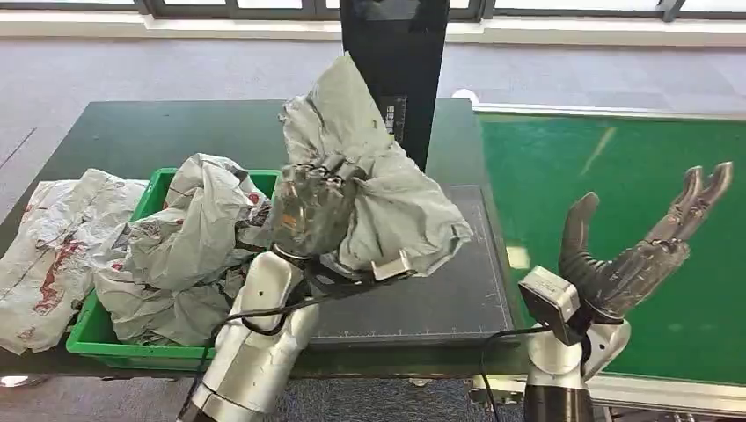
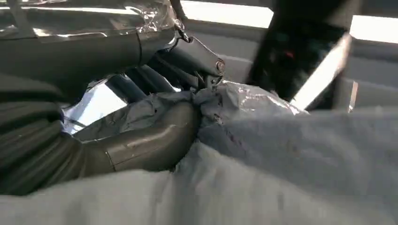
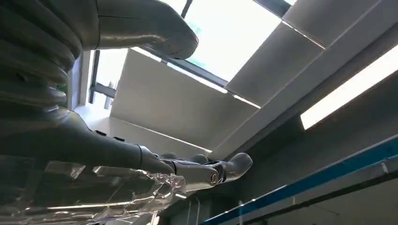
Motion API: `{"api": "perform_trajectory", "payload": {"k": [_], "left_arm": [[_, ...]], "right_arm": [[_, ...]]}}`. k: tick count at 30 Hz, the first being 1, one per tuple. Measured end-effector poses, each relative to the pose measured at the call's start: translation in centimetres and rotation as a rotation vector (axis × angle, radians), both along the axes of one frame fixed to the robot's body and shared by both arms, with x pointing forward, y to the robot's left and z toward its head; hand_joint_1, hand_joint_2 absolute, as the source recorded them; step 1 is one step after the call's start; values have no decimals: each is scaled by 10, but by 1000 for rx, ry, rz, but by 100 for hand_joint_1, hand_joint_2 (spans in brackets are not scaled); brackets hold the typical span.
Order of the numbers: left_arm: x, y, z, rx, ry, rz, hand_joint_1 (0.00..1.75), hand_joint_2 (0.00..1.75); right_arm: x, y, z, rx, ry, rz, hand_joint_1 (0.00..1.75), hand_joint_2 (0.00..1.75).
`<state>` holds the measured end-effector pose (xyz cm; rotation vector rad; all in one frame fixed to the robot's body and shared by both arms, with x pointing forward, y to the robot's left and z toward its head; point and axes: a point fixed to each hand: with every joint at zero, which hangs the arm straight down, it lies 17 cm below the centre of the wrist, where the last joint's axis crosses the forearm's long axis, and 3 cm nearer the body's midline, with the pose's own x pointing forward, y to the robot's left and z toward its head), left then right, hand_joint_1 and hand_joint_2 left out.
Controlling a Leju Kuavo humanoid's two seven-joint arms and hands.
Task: Moved the parcel from conveyor to table for the left to box.
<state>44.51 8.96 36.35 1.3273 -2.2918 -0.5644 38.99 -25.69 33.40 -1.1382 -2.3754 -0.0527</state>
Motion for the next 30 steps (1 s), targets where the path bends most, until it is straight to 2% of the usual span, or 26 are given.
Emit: {"api": "perform_trajectory", "payload": {"k": [4,14,18,23,25,27,30], "left_arm": [[-8,45,20,-51,-59,85,175,175],[-27,99,42,-125,-145,145,175,175],[-42,151,40,-171,-204,177,175,175],[-52,219,26,-216,-203,317,175,175],[-32,230,2,-218,-129,352,175,175],[-10,236,-33,-201,10,431,175,175],[19,231,-76,-187,175,494,175,175]], "right_arm": [[0,0,0,-1,0,0,0,175],[0,-1,0,8,0,1,0,175],[-4,-3,-4,6,5,-4,0,175],[-11,-12,-7,10,13,-25,0,175],[-14,-15,-9,13,13,-29,0,175],[-17,-17,-7,18,5,-32,0,175],[-22,-18,-10,12,12,-38,0,175]]}}
